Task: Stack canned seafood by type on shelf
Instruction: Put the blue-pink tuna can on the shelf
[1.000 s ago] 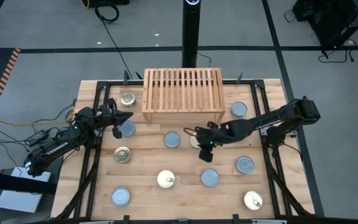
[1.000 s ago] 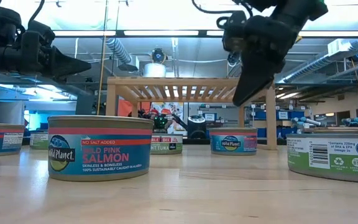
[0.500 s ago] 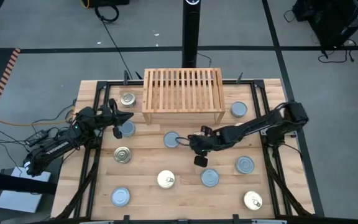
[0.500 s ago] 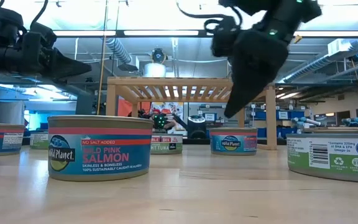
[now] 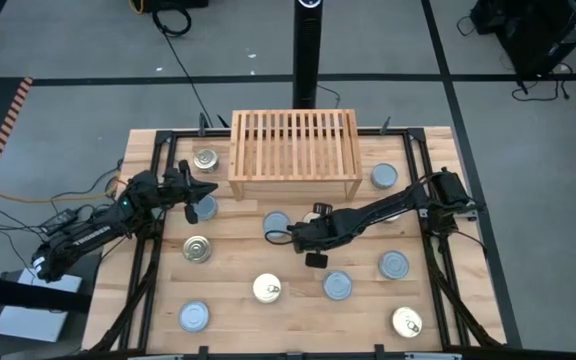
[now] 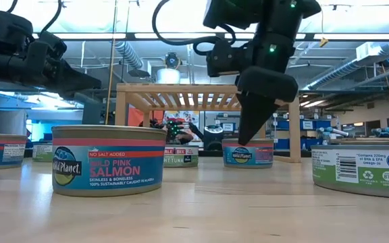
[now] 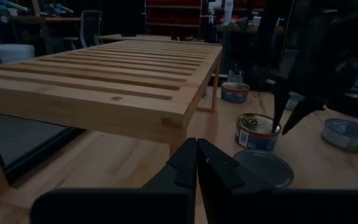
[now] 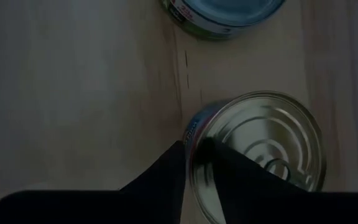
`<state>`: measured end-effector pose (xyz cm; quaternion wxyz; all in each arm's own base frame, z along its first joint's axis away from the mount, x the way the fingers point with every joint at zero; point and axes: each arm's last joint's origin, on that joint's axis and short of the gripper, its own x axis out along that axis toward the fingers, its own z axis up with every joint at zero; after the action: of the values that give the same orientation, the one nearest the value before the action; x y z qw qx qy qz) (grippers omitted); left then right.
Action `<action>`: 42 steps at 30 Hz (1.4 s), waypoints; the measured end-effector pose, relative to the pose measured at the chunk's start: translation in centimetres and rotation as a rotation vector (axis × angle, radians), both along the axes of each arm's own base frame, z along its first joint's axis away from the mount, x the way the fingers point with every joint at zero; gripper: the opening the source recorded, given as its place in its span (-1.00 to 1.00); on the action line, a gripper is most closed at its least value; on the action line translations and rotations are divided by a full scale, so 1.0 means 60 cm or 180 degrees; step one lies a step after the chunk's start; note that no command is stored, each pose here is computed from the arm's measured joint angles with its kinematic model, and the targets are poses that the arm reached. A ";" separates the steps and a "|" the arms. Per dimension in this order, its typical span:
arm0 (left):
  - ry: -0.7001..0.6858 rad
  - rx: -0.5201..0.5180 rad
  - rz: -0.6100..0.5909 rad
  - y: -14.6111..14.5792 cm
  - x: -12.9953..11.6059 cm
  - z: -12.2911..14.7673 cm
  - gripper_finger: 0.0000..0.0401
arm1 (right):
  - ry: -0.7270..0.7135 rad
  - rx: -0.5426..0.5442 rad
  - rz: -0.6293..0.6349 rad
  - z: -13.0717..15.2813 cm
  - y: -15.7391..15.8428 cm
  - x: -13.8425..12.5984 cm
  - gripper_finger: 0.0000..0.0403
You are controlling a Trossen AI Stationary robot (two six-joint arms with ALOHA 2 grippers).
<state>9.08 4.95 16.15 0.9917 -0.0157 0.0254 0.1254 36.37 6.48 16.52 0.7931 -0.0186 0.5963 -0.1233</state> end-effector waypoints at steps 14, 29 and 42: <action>-0.0002 0.0002 -0.0004 0.000 0.000 0.000 -0.91 | 0.0166 0.0107 0.0289 0.016 0.001 -0.003 -0.98; -0.0002 0.0003 -0.0004 0.000 0.000 0.000 -0.91 | -0.0206 0.0131 0.0395 0.108 0.004 -0.010 -0.99; -0.0002 0.0004 -0.0003 0.000 0.000 0.000 -0.91 | -0.0580 0.0286 0.0236 0.171 -0.009 -0.035 -1.00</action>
<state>9.08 4.95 16.16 0.9917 -0.0151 0.0250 0.1249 34.24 5.94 26.76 0.8481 0.0062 0.5255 -0.0681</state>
